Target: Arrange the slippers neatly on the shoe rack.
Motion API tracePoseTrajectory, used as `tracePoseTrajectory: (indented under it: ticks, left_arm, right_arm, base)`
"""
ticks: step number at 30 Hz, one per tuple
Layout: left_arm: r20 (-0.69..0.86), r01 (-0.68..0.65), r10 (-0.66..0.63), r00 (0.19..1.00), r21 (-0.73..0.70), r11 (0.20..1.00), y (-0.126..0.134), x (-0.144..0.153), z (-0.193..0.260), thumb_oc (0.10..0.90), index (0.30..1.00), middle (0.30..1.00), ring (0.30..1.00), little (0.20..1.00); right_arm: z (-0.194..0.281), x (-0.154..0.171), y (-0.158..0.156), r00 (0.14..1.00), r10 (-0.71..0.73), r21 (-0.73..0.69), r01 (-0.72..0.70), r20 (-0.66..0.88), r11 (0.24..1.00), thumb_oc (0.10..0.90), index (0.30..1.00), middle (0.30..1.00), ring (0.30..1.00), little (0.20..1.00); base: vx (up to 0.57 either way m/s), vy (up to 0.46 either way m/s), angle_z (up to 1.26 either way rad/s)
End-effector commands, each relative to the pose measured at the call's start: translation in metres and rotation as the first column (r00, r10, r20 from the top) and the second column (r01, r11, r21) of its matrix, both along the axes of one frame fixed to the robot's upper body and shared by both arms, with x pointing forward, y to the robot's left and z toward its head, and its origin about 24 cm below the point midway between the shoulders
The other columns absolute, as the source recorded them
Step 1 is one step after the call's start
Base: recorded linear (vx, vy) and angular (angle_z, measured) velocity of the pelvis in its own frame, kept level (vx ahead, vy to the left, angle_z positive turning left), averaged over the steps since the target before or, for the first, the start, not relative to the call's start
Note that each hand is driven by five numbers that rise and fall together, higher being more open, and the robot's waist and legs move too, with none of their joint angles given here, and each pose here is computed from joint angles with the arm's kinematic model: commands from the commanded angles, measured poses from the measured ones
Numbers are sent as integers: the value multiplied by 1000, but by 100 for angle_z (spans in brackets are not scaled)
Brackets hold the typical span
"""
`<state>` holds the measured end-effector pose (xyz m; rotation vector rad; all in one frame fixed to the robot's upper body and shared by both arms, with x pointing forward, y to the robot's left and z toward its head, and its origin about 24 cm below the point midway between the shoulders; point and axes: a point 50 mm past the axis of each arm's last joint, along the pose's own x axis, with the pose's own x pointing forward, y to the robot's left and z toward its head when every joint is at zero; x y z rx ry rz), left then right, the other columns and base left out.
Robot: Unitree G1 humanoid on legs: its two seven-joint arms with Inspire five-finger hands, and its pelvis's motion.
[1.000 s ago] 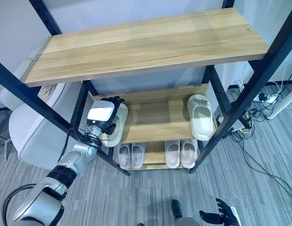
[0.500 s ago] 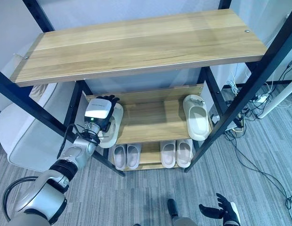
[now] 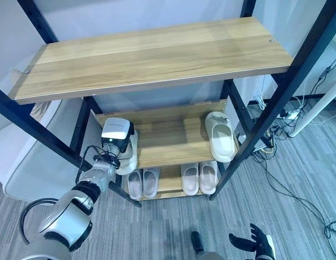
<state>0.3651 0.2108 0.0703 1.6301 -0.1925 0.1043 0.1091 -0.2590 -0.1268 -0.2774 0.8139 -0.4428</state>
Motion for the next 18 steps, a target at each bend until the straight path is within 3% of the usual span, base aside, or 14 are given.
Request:
tracePoseTrajectory:
  ticks: [1, 7, 10, 12, 16, 18]
  left_arm:
    - [141, -41, 47, 989, -45, 998, 6, 19, 42, 400, 300, 300, 300, 300]
    - [271, 88, -70, 960, -53, 995, -24, 22, 65, 400, 300, 300, 300, 300]
    - [361, 157, -125, 924, -60, 986, -42, 25, 86, 400, 300, 300, 300, 300]
    - [454, 265, -222, 863, -30, 964, -69, 24, 111, 400, 300, 300, 300, 300]
    - [486, 334, -289, 825, -5, 943, -98, 24, 120, 400, 300, 300, 300, 300]
    - [487, 335, -290, 824, -5, 942, -99, 24, 120, 400, 300, 300, 300, 300]
  right_arm:
    - [14, 10, -16, 995, -18, -92, 27, 97, 995, 800, 900, 900, 900, 900]
    - [14, 9, -13, 996, 30, -138, -18, 88, 990, 800, 900, 900, 900, 900]
    - [16, 14, -13, 995, 49, -160, -35, 85, 987, 800, 900, 900, 900, 900]
    - [17, 16, -12, 993, 8, -141, 9, 120, 990, 800, 900, 900, 900, 900]
    - [23, 30, -14, 988, 4, -151, 20, 152, 988, 800, 900, 900, 900, 900]
    - [23, 30, -14, 988, 3, -152, 21, 153, 988, 800, 900, 900, 900, 900]
  base:
    - [23, -20, -10]
    - [7, -14, -7]
    - [-23, -11, -3]
    - [-19, -21, -4]
    - [-2, -1, -1]
    - [6, -6, -12]
